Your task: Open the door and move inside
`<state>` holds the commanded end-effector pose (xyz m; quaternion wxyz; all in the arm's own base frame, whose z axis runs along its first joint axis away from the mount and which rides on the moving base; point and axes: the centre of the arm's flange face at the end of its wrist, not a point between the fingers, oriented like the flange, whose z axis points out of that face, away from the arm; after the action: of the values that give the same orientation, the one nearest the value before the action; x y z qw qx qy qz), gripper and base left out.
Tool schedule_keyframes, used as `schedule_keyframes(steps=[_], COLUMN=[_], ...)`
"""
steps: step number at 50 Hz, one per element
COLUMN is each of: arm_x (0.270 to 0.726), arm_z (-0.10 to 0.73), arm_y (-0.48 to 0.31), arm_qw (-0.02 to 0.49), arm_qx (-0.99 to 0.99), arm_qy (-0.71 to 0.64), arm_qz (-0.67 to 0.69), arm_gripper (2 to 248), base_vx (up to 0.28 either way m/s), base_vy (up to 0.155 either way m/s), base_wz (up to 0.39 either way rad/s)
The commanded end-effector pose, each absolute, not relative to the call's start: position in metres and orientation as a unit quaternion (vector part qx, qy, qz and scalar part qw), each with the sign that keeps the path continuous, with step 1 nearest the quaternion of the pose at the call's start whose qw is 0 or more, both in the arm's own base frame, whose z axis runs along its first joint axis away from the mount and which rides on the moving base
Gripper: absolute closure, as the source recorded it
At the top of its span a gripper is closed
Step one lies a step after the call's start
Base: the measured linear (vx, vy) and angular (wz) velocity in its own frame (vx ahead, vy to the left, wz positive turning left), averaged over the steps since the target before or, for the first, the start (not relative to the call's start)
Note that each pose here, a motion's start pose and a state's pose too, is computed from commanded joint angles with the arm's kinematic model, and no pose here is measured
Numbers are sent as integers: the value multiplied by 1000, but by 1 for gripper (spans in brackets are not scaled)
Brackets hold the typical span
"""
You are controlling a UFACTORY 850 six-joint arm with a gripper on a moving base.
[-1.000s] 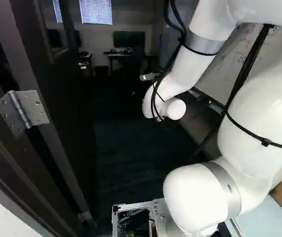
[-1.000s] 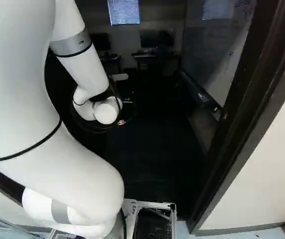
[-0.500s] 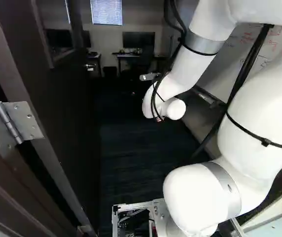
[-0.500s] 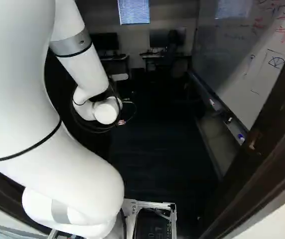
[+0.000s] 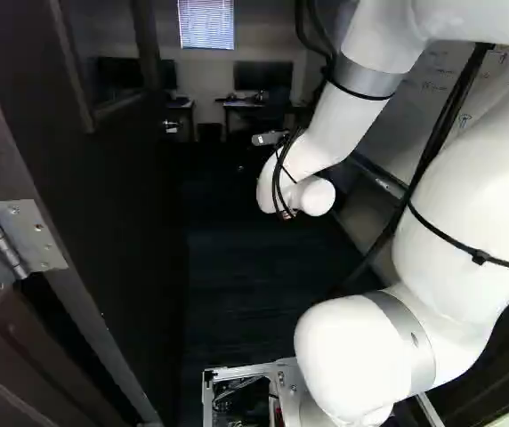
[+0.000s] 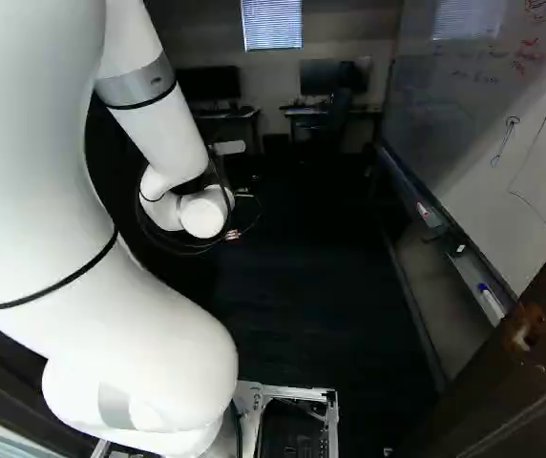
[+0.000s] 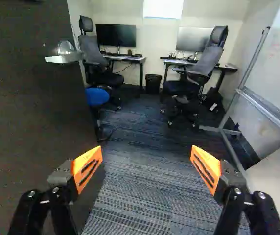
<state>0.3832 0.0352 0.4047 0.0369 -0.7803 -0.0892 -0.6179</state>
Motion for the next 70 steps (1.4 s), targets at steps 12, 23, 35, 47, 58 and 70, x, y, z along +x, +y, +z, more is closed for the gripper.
schedule_keyframes(steps=[12,23,35,47,58,70], arm_x=[383,383,383,383,383,383], arm_z=[405,405,405,405,405,405], arm_y=[35,35,35,35,35,35], arm_qw=[37,37,37,37,37,37], arm_qx=[-780,-780,-780,-780,-780,-780], arm_qy=[-89,-89,-89,-89,-89,-89], arm_qz=[-618,-618,-618,-618,-618,-618], arm_gripper=[3,3,3,3,3,3], base_vx=[164,175,180,173,186,182], base_vy=[-28,0,3,3,0,-1], base_wz=[-4,-14,-10,-11,-13,-11])
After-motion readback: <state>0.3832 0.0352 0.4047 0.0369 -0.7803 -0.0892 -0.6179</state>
